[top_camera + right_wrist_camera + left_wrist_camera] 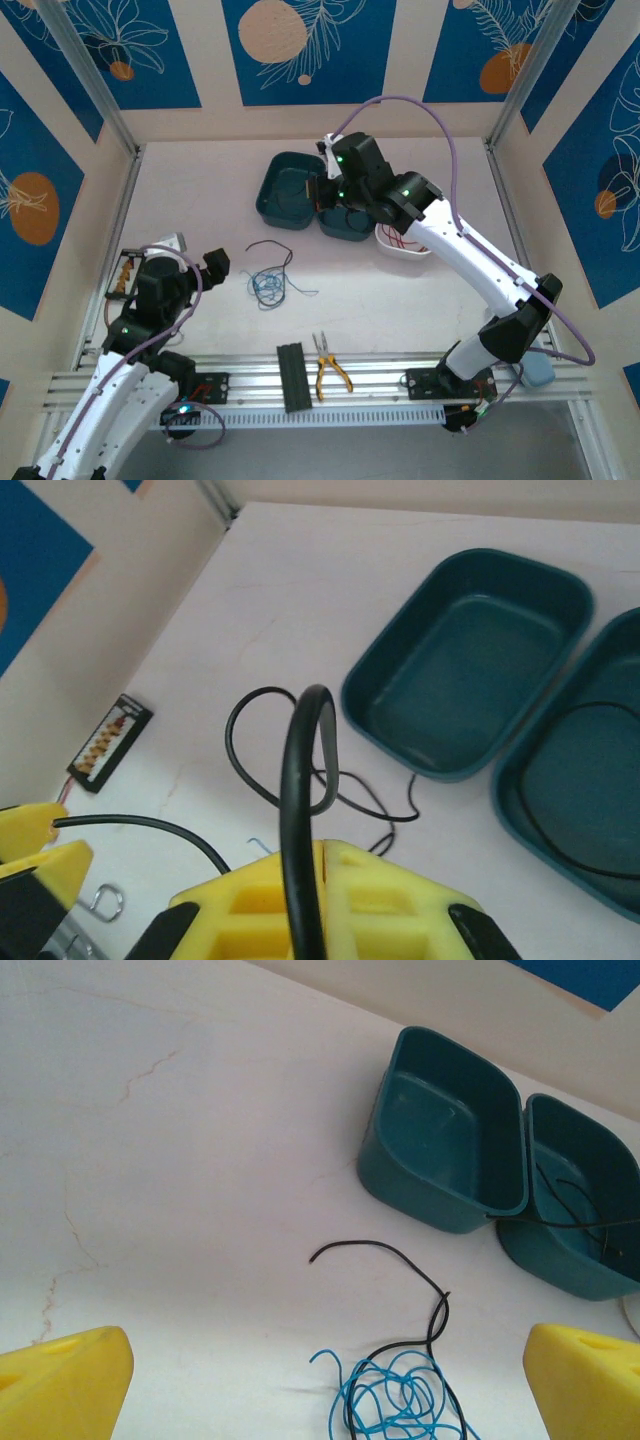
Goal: Untangle the cables
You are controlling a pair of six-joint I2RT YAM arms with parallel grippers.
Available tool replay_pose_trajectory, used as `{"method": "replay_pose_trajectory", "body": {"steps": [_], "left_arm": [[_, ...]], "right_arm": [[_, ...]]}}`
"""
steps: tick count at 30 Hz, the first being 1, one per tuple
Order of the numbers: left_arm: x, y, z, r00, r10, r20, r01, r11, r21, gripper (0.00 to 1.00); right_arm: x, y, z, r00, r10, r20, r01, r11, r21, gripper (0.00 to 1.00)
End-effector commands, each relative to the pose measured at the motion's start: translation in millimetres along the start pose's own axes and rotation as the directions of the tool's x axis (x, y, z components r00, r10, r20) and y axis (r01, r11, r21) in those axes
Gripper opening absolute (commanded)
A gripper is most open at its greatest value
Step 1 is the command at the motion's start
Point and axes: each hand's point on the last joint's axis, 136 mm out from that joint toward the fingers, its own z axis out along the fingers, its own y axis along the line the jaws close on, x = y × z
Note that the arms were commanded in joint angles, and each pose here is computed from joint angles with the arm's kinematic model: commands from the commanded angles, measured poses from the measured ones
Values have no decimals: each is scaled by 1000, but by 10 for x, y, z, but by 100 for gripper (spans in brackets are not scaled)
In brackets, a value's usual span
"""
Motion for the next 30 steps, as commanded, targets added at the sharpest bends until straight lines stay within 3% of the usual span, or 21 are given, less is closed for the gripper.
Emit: {"method": "replay_pose_trajectory", "body": {"steps": [1, 12, 19, 23, 30], "left_arm": [[14, -19, 11, 1000, -25, -1, 25, 999, 22, 100], [90, 14, 56, 999, -39, -18, 39, 999, 13, 100], [107, 18, 79, 999, -44, -23, 44, 999, 12, 100], [119, 13, 87, 998, -50, -27, 50, 999, 15, 100], [145, 12, 92, 998, -49, -36, 50, 999, 18, 100]], "right_arm": [[-156, -197, -131, 1000, 7, 24, -8, 998, 54, 0], [-537, -159, -632, 989, 77, 123, -65, 993, -100, 0], [-695, -364, -911, 975, 105, 197, -91, 993, -77, 0], [-698, -548, -881, 972, 125, 200, -119, 992, -42, 0], [-575, -973, -507, 976, 166, 139, -175, 983, 53, 0]]}}
